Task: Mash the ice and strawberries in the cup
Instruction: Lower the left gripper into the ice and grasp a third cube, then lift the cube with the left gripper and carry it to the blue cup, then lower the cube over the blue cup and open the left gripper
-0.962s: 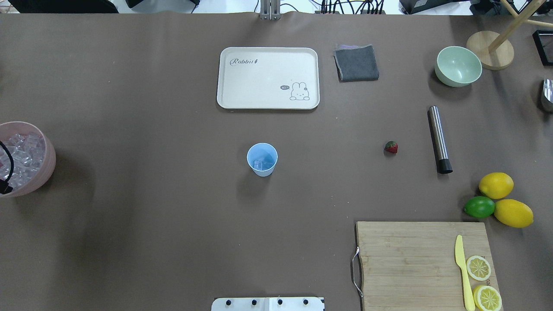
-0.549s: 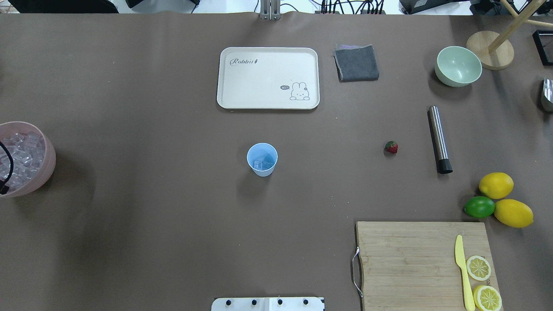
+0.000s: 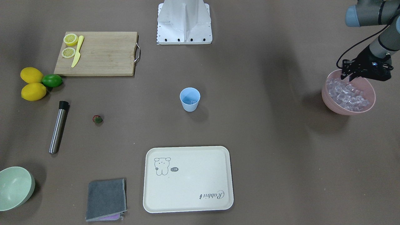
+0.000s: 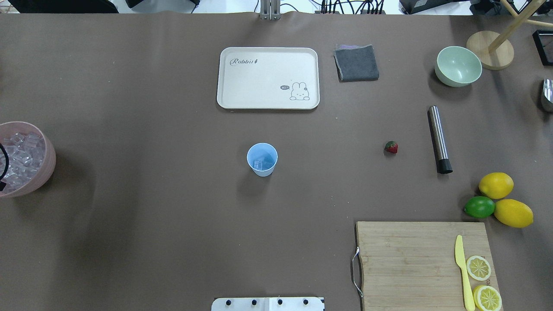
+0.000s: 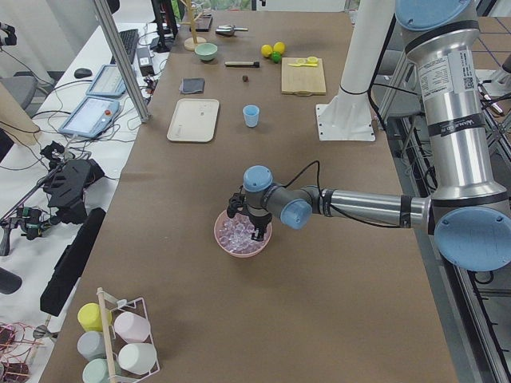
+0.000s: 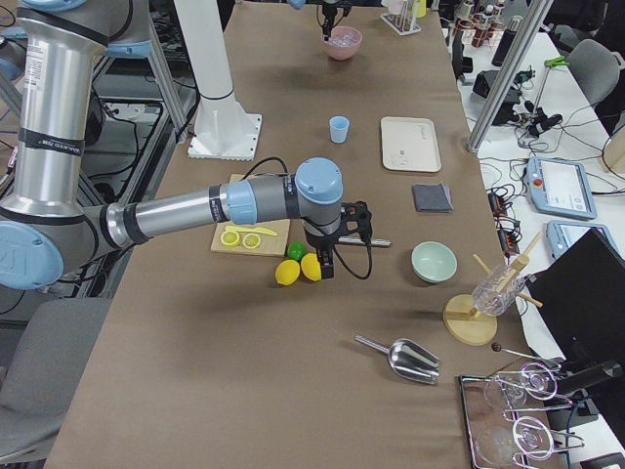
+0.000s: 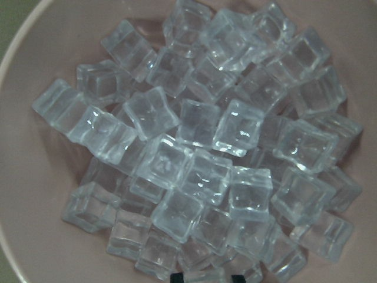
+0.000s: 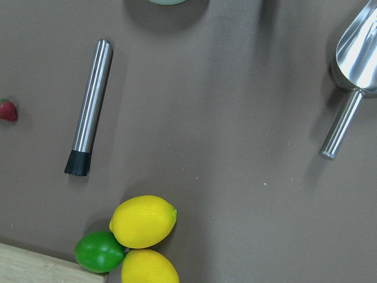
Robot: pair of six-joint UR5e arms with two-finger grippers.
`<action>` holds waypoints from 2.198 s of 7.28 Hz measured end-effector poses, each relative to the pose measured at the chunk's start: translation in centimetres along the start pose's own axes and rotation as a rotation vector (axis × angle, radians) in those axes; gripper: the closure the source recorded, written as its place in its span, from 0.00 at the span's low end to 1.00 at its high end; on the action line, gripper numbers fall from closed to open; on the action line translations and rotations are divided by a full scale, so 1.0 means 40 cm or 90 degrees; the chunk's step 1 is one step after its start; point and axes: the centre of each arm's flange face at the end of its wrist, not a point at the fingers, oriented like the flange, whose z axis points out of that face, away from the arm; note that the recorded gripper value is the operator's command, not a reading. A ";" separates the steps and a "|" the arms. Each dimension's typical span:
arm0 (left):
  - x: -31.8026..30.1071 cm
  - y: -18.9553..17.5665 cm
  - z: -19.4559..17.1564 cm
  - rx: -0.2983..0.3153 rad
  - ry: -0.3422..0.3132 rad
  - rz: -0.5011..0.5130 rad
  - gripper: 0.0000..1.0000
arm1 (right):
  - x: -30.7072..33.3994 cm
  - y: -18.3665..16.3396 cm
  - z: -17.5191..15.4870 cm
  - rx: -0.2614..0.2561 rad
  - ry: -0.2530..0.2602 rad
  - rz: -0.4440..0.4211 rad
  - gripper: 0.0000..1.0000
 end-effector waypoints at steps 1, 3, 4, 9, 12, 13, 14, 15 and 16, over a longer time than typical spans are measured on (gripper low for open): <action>0.004 -0.018 -0.035 0.000 0.024 -0.008 1.00 | 0.001 0.000 0.001 0.000 0.000 0.000 0.00; 0.085 -0.132 -0.150 0.011 0.051 -0.024 1.00 | 0.002 0.000 0.002 -0.001 0.000 0.001 0.00; 0.156 -0.215 -0.212 0.021 0.056 -0.027 1.00 | 0.001 -0.001 0.002 -0.001 0.000 0.000 0.00; 0.735 -0.489 -0.320 0.047 0.120 -0.094 1.00 | 0.002 -0.004 0.004 -0.002 -0.001 0.001 0.00; 1.085 -0.581 -0.247 0.051 0.112 -0.129 1.00 | 0.004 -0.004 0.006 -0.003 0.000 0.001 0.00; 1.183 -0.608 -0.225 0.054 0.107 -0.144 1.00 | 0.004 -0.004 0.006 -0.003 0.000 0.001 0.00; 1.265 -0.617 -0.200 0.054 0.102 -0.155 1.00 | 0.004 -0.004 0.006 -0.003 0.000 0.001 0.00; 1.325 -0.606 -0.174 0.053 0.099 -0.161 1.00 | 0.004 -0.004 0.006 -0.003 0.000 0.001 0.00; 1.368 -0.587 -0.150 0.053 0.095 -0.162 1.00 | 0.004 -0.004 0.007 -0.003 0.000 0.001 0.00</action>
